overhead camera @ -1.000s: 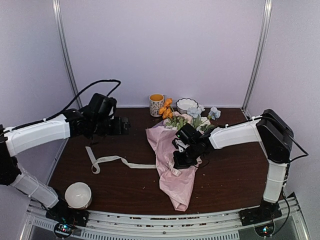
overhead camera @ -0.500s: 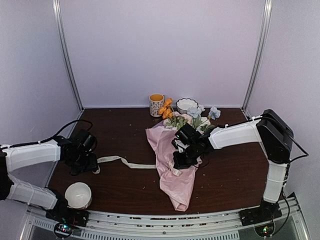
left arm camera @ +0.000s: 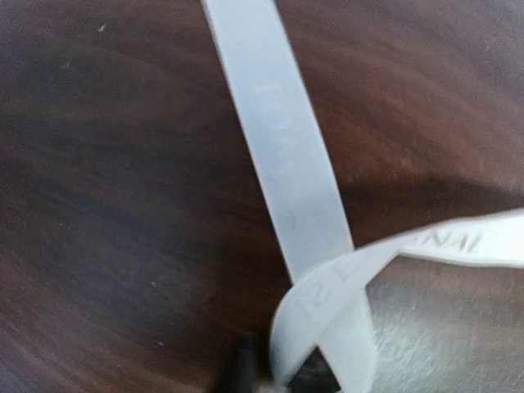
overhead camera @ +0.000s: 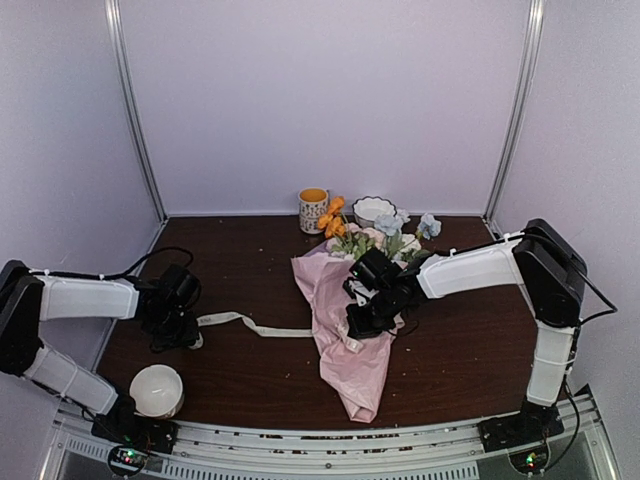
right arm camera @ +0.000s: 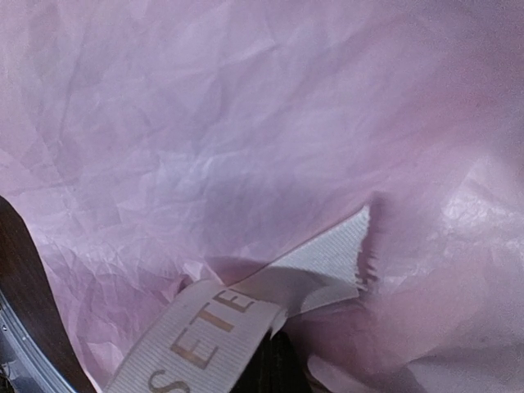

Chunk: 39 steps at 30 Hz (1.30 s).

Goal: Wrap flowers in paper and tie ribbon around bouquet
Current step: Pick up the left side of the ribbon at the center of the board, then cross the ribbon over the folded bouquet.

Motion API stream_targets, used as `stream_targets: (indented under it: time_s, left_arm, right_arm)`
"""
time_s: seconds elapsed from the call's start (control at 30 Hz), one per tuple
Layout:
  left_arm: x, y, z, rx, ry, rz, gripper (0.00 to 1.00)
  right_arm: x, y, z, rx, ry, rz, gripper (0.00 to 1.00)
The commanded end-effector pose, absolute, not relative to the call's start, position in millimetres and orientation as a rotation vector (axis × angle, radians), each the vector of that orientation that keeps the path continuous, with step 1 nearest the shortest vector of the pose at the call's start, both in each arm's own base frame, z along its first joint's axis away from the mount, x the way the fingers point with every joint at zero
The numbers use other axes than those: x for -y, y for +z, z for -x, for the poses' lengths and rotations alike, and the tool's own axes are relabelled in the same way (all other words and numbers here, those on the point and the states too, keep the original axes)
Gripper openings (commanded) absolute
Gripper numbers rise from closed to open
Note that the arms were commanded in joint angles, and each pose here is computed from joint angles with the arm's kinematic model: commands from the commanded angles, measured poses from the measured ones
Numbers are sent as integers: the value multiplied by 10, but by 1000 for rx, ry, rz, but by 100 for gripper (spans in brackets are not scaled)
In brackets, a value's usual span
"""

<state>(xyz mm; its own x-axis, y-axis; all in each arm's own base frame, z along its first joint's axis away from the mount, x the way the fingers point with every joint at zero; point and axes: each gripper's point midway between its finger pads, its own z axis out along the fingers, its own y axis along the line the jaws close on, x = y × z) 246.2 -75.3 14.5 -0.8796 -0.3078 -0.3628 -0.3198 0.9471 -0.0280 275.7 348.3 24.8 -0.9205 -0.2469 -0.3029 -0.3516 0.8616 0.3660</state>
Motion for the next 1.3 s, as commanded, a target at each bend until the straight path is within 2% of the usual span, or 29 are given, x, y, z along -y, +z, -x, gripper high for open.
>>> stream_targets:
  time_s: [0.0,0.13,0.3,0.47,0.63,0.8,1.07,1.27]
  left_arm:
    - [857,161,-2589,-2711,-34,389,0]
    - [927,411,-2617,-2676,-88,301,0]
    - [1568,1478,-2751,-2400,-223,-197,0]
    - [2560,2377,-2295,-2083,-412,-842,0]
    - [3347,2754,-2015,-1841,-672,-1129,0]
    - [3906,2738,-2168,-1721,-862,-1132,0]
    - [4037,2022,-3007,-2002,-1149,-826,0]
    - [4292,1622,-3138,-2130,-1133,-879,0]
  right_arm:
    - [-3468,359,-2778,-2770,581,462,0]
    - [-3451,330,-2773,-2779,574,457,0]
    - [-3468,295,-2761,-2789,586,455,0]
    - [-3581,349,-2756,-2780,681,441,0]
    - [-3683,434,-2759,-2765,767,427,0]
    - [-3761,563,-2747,-2739,908,376,0]
    - [-3836,818,-2801,-2646,1086,246,0]
    - [-3771,946,-2831,-2598,1081,187,0]
